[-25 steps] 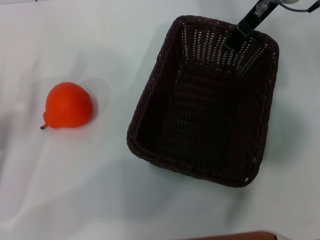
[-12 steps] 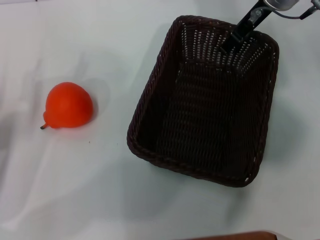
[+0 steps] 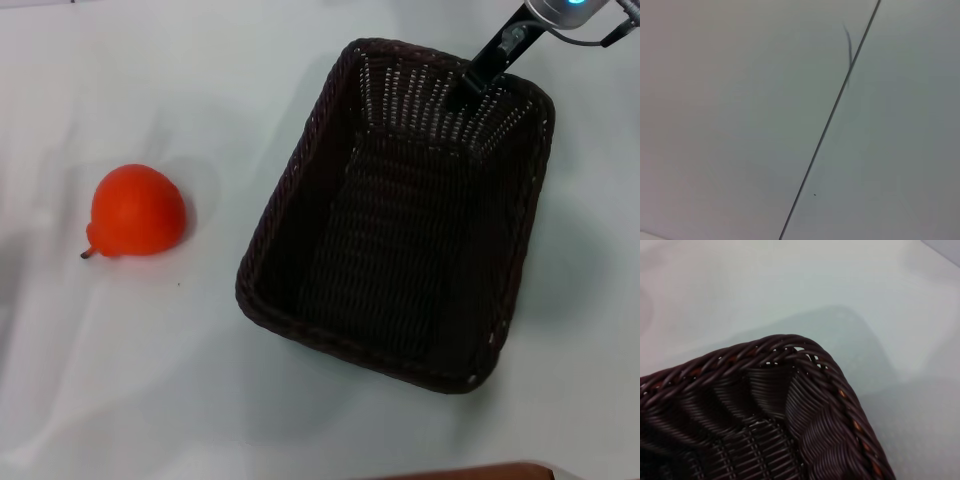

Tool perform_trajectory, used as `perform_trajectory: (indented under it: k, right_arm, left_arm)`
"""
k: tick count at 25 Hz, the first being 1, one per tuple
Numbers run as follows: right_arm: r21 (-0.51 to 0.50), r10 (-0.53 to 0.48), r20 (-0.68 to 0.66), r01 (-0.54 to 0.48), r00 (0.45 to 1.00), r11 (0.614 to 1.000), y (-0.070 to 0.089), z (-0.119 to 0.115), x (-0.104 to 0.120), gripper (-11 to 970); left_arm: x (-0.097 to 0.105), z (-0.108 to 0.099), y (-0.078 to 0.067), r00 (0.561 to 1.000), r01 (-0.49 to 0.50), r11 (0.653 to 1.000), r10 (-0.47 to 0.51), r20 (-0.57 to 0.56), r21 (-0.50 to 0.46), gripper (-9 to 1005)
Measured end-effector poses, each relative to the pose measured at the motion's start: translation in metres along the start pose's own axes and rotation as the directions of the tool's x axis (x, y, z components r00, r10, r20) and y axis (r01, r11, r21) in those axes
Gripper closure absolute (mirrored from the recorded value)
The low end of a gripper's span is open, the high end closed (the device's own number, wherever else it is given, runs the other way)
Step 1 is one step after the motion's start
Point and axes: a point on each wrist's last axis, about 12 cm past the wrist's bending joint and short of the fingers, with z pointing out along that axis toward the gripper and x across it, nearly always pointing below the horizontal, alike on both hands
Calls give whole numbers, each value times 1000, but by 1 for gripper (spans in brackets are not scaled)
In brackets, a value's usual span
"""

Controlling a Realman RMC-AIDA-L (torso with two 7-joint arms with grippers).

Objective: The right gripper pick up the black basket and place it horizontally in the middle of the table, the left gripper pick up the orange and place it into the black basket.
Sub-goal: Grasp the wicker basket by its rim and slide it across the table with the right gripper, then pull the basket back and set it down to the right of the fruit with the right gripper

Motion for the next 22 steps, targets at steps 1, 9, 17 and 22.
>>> perform_trajectory:
  k: [1, 9, 17, 22]
  right_arm:
    - [1, 10, 0, -10, 1000, 1000, 0, 0, 0, 474]
    - [14, 232, -48, -232, 971, 973, 9, -17, -10, 584]
    - [169, 488, -32, -477, 872, 863, 2, -33, -38, 609]
    - [283, 630, -48, -594, 775, 753, 1, -29, -65, 635]
  left_arm:
    - [0, 0, 0, 1000, -1, 1000, 1, 0, -1, 93]
    - [0, -5, 1, 1000, -18, 1000, 18, 13, -17, 94]
    - [2, -5, -3, 998, -57, 998, 58, 22, -26, 94]
    - [3, -6, -3, 998, -65, 997, 66, 20, -29, 94]
